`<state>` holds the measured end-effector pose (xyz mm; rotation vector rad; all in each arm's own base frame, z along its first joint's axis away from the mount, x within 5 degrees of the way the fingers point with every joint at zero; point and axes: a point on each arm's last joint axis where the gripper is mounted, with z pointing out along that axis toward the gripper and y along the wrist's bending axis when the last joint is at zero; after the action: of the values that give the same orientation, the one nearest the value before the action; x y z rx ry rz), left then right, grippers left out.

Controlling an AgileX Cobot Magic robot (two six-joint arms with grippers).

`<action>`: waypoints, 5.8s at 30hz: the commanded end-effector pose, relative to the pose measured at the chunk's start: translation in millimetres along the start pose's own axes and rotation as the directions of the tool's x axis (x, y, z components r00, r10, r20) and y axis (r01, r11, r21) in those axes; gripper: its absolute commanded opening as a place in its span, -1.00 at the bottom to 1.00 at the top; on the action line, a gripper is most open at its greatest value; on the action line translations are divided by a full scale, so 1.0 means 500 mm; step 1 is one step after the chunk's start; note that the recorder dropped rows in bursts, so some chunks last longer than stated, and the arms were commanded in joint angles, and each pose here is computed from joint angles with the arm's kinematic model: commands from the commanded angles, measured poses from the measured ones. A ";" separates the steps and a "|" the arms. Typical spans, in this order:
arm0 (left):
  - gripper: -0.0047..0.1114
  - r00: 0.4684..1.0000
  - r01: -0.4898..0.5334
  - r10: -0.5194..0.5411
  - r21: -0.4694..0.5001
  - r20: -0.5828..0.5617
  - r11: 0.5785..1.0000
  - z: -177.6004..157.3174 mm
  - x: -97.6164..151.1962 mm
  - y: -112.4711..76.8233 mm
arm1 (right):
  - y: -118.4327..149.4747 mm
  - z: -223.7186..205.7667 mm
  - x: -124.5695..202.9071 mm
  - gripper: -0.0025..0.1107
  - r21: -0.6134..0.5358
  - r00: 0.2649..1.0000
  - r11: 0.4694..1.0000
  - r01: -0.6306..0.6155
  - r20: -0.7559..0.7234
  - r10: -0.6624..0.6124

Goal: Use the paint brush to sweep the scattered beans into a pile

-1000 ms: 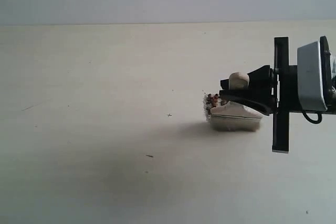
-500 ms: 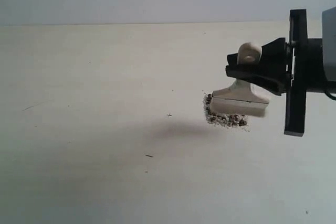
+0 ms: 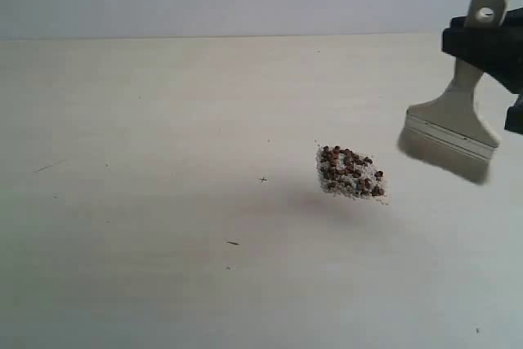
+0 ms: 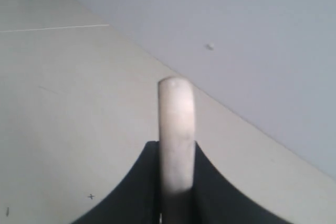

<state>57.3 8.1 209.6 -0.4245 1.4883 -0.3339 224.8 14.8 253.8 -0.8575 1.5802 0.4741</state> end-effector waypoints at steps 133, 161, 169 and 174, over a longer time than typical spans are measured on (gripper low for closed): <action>-0.92 1.000 -0.009 0.008 0.006 0.004 1.000 -0.001 0.001 0.000 | -0.142 0.246 0.090 -0.96 0.309 0.412 0.688 -0.657 -0.617 0.670; -0.92 1.000 -0.009 0.008 0.006 0.004 1.000 -0.001 0.001 0.000 | -0.216 0.217 0.179 -0.96 0.525 0.345 0.651 -0.548 -0.567 0.748; -0.92 1.000 -0.009 0.008 0.006 0.004 1.000 -0.001 0.001 0.000 | -0.234 0.228 0.209 -0.89 0.574 0.383 0.644 -0.506 -0.519 0.764; -0.92 1.000 -0.009 0.008 0.006 0.004 1.000 -0.001 0.001 0.000 | -0.235 0.236 0.240 -0.73 0.588 0.363 0.634 -0.501 -0.522 0.772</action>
<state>57.3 7.8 209.7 -0.4216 1.4881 -0.3367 386.5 -3.2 139.5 -0.0321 2.7361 0.4166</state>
